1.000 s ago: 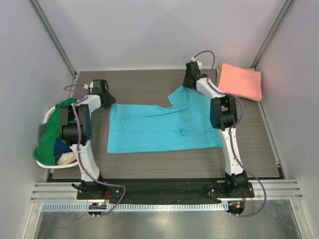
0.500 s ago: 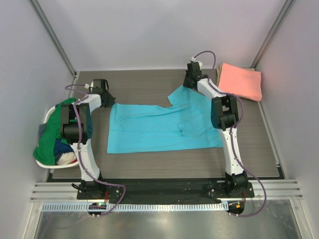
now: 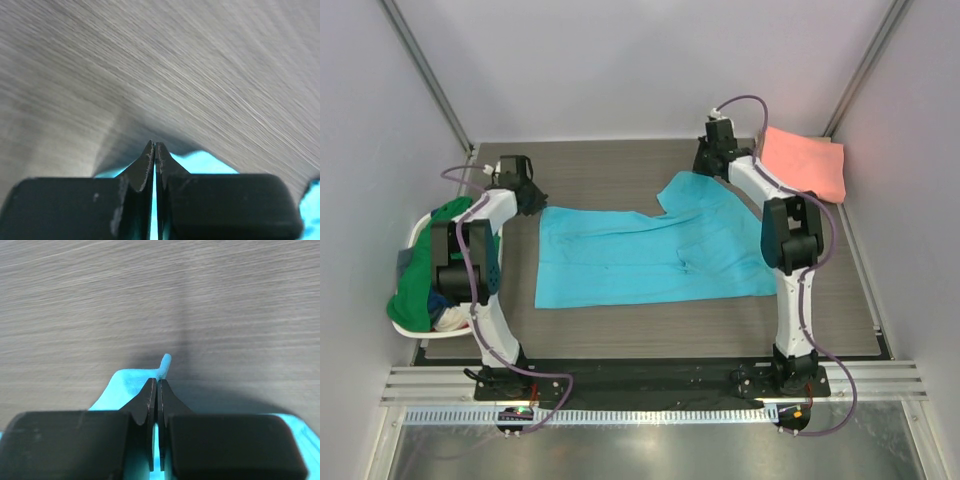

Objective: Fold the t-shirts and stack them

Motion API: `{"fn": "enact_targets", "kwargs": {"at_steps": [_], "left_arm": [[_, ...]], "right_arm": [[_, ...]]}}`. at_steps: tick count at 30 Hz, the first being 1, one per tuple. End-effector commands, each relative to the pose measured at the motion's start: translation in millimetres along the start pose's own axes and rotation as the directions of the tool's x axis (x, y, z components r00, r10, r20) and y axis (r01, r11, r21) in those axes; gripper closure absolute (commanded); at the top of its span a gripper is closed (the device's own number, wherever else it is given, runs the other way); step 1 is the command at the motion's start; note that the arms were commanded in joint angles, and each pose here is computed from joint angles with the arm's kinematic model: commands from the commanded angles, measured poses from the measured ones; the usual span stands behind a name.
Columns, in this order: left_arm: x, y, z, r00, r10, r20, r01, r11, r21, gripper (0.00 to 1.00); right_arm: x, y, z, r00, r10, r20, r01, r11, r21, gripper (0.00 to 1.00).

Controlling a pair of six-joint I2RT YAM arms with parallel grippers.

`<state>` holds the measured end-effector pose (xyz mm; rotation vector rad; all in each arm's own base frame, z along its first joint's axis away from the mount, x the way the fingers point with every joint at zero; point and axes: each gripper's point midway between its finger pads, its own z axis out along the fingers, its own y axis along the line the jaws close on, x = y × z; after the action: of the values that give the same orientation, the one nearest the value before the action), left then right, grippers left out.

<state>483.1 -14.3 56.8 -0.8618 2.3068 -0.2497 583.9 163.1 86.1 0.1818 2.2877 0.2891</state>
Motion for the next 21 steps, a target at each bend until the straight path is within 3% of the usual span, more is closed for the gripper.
{"fn": "enact_targets", "kwargs": {"at_steps": [1,11,21], "left_arm": [[-9.6,-4.2,-34.8,0.999,0.023,0.042,-0.024,0.999,0.025,1.0],[1.1,13.1,-72.6,0.996,0.056,0.072,-0.059,0.998,0.037,1.0],[15.6,41.4,-98.7,0.994,0.03,0.106,-0.033,0.999,0.026,1.0]], "right_arm": [[-36.7,19.0,-52.4,0.995,0.005,0.101,0.003,0.997,-0.079,0.99],[-4.1,4.1,-138.7,0.993,0.005,0.115,0.007,0.995,-0.103,0.99],[21.0,-23.1,-232.8,0.972,0.061,0.229,-0.043,0.995,-0.086,0.99]]}}
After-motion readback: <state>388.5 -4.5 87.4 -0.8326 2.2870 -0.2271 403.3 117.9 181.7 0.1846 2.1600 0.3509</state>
